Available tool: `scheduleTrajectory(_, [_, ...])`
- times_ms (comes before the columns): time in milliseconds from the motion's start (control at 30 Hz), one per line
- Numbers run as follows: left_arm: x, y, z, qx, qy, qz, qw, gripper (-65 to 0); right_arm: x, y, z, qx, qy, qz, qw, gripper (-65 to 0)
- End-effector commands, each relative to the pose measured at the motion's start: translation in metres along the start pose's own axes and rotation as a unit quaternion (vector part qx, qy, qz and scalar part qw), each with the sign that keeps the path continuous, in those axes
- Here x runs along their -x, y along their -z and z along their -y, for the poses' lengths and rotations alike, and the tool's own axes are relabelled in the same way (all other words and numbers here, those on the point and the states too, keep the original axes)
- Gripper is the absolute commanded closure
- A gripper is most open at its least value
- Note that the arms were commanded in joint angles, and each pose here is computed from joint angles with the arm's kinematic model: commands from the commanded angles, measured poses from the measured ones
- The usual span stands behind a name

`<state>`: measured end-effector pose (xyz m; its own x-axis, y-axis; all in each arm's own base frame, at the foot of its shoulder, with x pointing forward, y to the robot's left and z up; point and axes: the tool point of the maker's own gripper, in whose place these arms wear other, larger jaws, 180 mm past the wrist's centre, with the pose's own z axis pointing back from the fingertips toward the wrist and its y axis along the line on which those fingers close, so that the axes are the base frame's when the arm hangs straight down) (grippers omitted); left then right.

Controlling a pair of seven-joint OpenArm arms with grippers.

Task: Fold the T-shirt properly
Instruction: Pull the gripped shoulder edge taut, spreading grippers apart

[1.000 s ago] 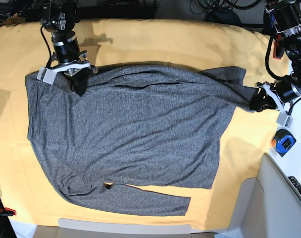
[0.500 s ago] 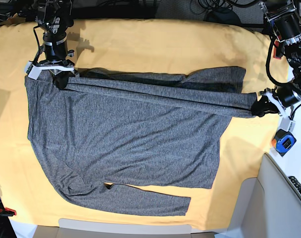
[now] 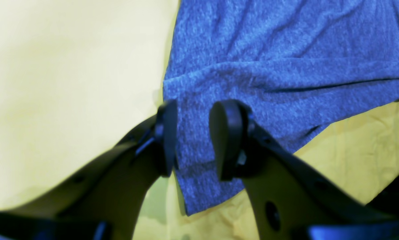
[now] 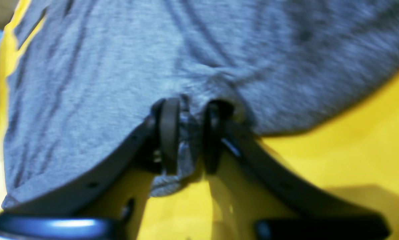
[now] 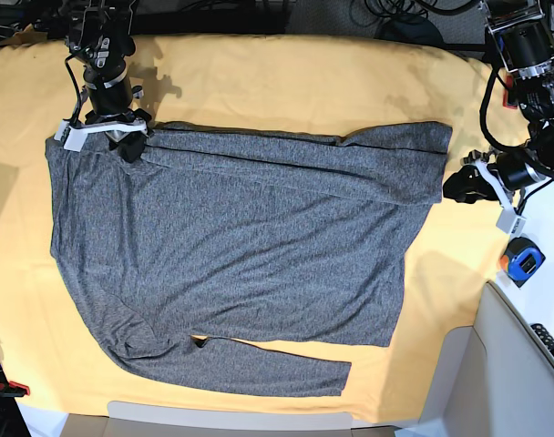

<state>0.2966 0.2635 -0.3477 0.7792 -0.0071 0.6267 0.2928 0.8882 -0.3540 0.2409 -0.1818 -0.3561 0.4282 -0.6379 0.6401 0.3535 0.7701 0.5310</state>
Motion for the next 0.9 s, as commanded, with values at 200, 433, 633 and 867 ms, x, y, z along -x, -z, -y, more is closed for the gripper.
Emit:
scheduleTrajectory(200, [-0.015,-0.011,-0.005,-0.008,0.012,0.02,1.0,-19.8,-0.038,-0.01,-0.009,-0.013,-0.014,0.053,0.9984,-17.4])
scheduleTrajectory(433, [-0.001,-0.011,-0.004,-0.008,0.006,0.005,1.0,-19.8,-0.045,-0.012,-0.003,-0.005,-0.012,0.063,0.9979,-17.6])
scheduleTrajectory(633, [-0.001,-0.011,-0.004,-0.008,0.007,0.006,1.0,-19.8,-0.054,-0.019,0.011,0.013,-0.011,0.076,0.9969,-17.7])
scheduleTrajectory(867, [0.0,-0.009,-0.003,-0.006,0.008,0.002,1.0,-19.8,-0.057,-0.029,0.031,0.025,0.033,0.08,0.996,-28.3])
